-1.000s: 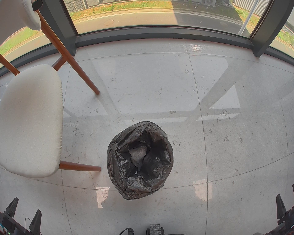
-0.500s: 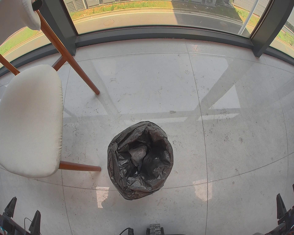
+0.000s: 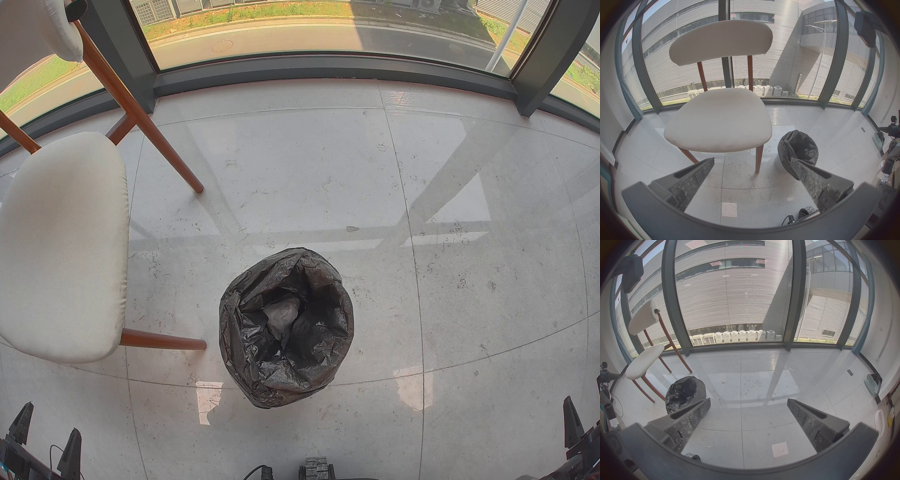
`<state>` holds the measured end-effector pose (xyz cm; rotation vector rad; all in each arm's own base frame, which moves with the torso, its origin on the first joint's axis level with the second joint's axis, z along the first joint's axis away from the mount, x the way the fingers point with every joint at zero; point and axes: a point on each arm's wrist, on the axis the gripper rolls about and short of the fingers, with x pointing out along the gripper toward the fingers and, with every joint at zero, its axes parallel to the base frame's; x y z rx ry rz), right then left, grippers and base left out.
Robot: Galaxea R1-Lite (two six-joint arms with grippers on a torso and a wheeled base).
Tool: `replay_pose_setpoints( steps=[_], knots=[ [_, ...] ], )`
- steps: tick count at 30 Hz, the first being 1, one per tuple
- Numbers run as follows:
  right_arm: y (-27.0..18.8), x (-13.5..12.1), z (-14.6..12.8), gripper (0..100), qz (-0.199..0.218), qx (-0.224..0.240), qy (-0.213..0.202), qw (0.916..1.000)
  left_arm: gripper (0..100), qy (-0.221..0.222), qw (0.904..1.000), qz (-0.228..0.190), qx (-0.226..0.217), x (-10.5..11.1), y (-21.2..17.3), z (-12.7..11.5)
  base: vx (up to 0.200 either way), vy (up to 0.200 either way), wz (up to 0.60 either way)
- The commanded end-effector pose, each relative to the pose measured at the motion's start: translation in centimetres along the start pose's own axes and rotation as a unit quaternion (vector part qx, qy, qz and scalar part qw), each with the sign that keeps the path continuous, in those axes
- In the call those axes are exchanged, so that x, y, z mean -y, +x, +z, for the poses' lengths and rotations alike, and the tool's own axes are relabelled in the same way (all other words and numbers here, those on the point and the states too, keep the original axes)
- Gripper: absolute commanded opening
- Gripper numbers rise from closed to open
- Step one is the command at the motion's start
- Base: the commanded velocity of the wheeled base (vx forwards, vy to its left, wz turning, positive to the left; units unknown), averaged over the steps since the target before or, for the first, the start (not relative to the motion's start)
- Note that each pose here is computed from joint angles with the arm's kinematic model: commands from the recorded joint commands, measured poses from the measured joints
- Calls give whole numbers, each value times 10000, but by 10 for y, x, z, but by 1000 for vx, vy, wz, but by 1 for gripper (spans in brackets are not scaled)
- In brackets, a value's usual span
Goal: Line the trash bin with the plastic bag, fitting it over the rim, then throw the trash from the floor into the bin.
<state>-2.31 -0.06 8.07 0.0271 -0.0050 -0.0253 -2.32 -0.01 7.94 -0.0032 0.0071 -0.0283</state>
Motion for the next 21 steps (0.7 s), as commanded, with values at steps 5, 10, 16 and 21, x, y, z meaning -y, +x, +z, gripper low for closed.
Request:
replay_pose_setpoints(
  steps=[5,10,16,21],
  knots=[
    [1,0,-4,100,3,-16,-20,10000,100,0,10000,3,-11,0,0,-4,0,0,0],
    [1,0,-5,100,64,-48,-90,9999,100,8,10000,-12,-19,0,0,-4,0,0,0],
    [1,0,-5,100,65,-40,-90,9999,100,8,10000,-12,-19,0,0,-4,0,0,0],
    [1,0,-5,100,57,-47,-90,9999,100,8,10000,-12,-19,0,0,-4,0,0,0]
  ],
)
